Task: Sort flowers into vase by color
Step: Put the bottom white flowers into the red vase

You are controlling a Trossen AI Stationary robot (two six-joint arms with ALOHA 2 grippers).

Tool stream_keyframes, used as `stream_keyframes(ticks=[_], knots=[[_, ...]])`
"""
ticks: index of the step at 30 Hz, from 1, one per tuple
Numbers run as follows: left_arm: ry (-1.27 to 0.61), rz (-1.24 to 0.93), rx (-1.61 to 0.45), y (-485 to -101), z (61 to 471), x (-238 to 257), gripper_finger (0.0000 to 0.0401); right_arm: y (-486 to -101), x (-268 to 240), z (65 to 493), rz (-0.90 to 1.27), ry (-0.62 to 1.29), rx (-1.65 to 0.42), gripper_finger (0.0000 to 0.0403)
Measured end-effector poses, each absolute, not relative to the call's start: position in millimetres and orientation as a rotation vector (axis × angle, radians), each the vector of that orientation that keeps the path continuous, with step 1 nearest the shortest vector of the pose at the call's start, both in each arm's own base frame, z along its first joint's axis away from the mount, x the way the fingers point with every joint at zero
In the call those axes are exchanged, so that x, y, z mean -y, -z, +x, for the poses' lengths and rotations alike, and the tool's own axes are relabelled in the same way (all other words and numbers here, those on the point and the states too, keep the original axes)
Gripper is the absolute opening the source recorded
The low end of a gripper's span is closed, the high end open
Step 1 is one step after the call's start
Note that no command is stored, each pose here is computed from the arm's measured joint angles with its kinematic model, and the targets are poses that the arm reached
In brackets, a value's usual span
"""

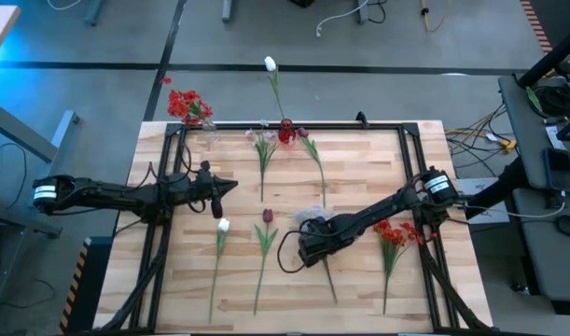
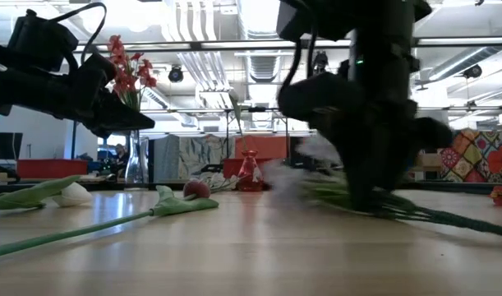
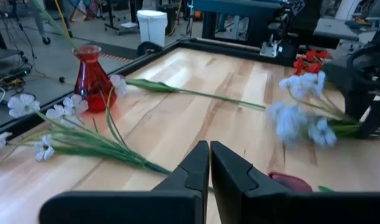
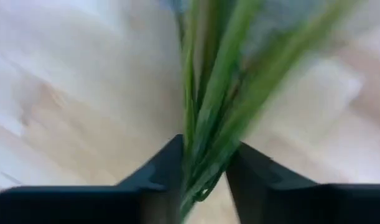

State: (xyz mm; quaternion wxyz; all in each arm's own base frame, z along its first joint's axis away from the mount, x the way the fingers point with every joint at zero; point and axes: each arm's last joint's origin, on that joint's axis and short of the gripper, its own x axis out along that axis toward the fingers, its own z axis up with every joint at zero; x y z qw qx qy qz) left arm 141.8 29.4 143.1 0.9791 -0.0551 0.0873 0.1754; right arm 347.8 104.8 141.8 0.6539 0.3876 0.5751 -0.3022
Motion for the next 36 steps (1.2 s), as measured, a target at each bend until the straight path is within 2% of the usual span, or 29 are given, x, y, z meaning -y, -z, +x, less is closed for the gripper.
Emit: stream_keyframes(ticks=[4, 9, 13, 20, 28, 36], knots=[[-0.354, -0.117, -0.16, -144, 142, -30, 0.0, -155, -97, 348, 0.799, 0.626, -1.264, 0.0022], [-0.377, -0.147, -0.156, -143, 143, -30, 0.0, -175, -70, 351, 0.637, 0.57, -1.186, 0.0016], [-0.409, -0.143, -0.136, -145, 144, -31, 0.0, -189, -38, 359, 0.489, 0.443, -1.069, 0.0014], [-0.469, -0.156, -0.075, -150, 144, -33, 0.0, -216, 47, 377, 0.281, 0.194, -0.775, 0.0013], [-0.51, -0.125, -0.063, -152, 143, -34, 0.0, -267, 159, 360, -0.018, 0.319, -0.342, 0.0013], [-0.51, -0.107, -0.062, -152, 143, -34, 0.0, -301, 230, 328, -0.173, 0.39, 0.015, 0.0013]])
